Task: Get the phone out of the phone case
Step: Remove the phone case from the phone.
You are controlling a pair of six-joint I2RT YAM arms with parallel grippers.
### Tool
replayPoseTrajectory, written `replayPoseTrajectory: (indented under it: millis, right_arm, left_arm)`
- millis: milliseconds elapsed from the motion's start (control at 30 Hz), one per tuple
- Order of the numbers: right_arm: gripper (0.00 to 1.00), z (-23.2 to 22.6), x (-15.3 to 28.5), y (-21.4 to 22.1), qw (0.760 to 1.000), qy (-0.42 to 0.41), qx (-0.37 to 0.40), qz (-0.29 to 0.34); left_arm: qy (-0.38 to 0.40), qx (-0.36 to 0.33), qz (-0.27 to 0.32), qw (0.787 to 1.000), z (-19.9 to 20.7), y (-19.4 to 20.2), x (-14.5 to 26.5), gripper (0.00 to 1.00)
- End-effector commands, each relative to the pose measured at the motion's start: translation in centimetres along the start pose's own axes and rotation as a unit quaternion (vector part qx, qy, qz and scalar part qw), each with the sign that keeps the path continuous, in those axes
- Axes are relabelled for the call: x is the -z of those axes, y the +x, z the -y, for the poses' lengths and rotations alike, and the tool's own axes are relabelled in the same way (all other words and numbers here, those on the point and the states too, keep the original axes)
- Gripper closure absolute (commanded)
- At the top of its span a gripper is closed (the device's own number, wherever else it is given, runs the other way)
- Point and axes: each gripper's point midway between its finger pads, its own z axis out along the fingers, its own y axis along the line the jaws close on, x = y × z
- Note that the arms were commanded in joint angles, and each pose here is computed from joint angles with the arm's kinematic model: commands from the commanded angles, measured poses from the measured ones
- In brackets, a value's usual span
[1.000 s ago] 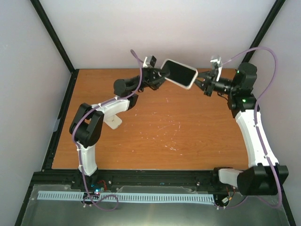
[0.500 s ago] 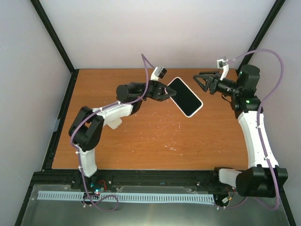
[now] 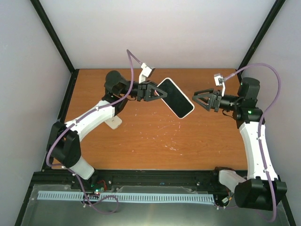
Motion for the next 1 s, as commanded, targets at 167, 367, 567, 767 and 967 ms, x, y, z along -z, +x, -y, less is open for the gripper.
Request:
replayPoseTrajectory:
  millis: [167, 367, 567, 767, 967]
  right_arm:
    - [0.32, -5.1, 1.2, 2.5, 0.994, -0.040, 0.097, -0.027]
    - [0.32, -5.1, 1.0, 0.6, 0.997, -0.060, 0.052, -0.012]
    - [0.33, -5.7, 0.7, -2.3, 0.995, -0.032, 0.087, 0.029]
    - [0.32, -3.6, -1.2, -1.7, 0.999, -0.027, 0.036, 0.012]
    - [0.38, -5.2, -2.2, -1.6, 0.997, -0.069, 0.036, 0.001]
  left_arm:
    - [-0.007, -0.033, 0.006, 0.999, -0.9, -0.5, 1.1, 1.00]
    - [-0.025, -0.060, 0.028, 0.998, -0.3, -2.0, 2.1, 1.00]
    - [-0.027, -0.058, 0.095, 0.993, -0.6, -3.1, 2.7, 1.00]
    - [-0.008, -0.045, 0.106, 0.993, -0.8, -2.8, 2.8, 1.00]
    - [-0.007, -0.035, 0.103, 0.994, -1.3, -2.6, 2.8, 1.00]
